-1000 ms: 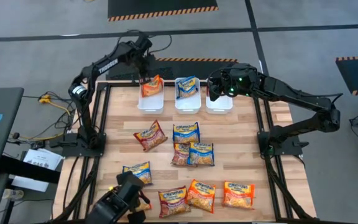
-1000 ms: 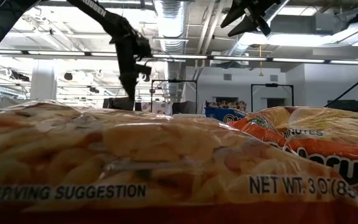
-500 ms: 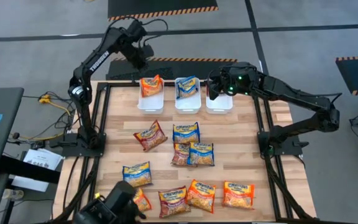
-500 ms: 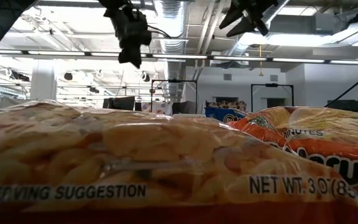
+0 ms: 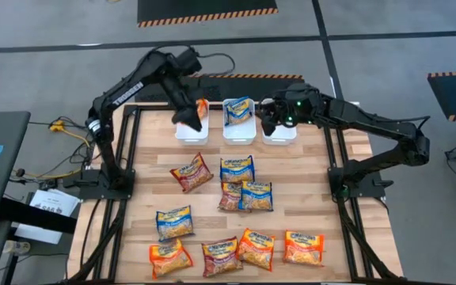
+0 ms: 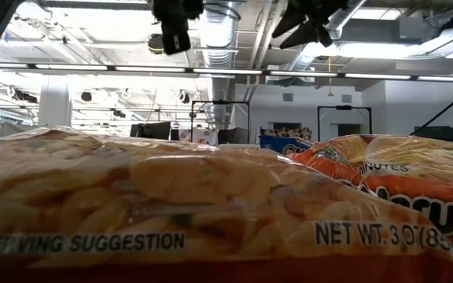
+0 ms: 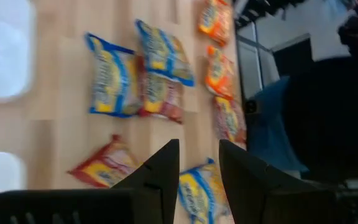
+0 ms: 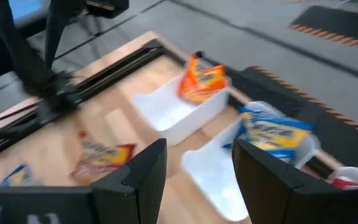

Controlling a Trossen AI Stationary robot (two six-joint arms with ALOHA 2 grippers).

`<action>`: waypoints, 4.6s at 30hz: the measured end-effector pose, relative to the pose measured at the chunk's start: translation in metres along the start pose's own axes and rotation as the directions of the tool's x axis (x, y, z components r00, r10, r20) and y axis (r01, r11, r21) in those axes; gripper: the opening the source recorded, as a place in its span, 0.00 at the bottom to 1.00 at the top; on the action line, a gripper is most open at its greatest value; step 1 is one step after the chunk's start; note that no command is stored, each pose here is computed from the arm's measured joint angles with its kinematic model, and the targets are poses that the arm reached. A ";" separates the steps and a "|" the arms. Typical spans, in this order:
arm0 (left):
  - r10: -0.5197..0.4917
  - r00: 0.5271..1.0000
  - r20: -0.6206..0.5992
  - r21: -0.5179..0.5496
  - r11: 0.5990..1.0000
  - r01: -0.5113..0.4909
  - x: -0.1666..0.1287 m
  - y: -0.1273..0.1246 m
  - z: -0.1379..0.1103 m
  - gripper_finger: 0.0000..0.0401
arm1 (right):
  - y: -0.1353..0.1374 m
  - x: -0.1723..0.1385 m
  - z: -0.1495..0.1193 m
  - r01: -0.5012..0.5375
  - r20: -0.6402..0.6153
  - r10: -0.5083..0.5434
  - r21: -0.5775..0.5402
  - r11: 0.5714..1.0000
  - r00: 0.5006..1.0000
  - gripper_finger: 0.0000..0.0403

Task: Sort Maruchan noodles
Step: Put the left blue noodle soup pack into the middle white bin

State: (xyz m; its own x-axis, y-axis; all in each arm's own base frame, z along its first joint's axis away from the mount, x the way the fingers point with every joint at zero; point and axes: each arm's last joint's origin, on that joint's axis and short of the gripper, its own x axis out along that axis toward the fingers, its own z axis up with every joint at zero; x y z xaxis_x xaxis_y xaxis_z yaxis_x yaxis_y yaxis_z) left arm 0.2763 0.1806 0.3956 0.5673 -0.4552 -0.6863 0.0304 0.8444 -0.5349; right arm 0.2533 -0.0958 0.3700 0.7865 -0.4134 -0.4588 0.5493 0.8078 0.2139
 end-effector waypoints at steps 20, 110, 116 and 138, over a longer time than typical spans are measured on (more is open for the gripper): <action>0.234 0.972 0.011 0.045 0.971 -0.234 -0.016 -0.138 -0.035 0.24 | 0.036 -0.010 -0.027 -0.310 -0.253 0.297 -0.012 0.951 0.921 0.58; 0.069 0.988 -0.135 -0.782 0.605 -0.149 0.178 -0.113 -0.303 0.30 | 0.251 0.181 -0.183 -0.270 -0.272 0.632 0.732 0.626 0.726 0.58; 0.074 0.983 -0.165 -0.790 0.586 -0.177 0.184 -0.113 -0.304 0.30 | 0.253 0.189 -0.188 -0.226 -0.289 0.624 0.757 0.614 0.726 0.58; 0.112 0.968 -0.223 -0.783 0.572 -0.247 0.243 -0.110 -0.299 0.30 | 0.241 0.205 -0.204 -0.062 -0.413 0.521 0.736 0.674 0.747 0.58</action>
State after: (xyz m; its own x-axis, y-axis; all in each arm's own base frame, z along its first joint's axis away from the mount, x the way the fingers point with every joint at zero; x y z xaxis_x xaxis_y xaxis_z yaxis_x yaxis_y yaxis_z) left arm 0.1645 -0.1071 0.1404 0.3690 -0.4091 -0.8346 -0.7665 0.3739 -0.5222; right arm 0.4892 0.0995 0.1515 0.7570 0.2856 -0.5877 0.5288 0.2606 0.8077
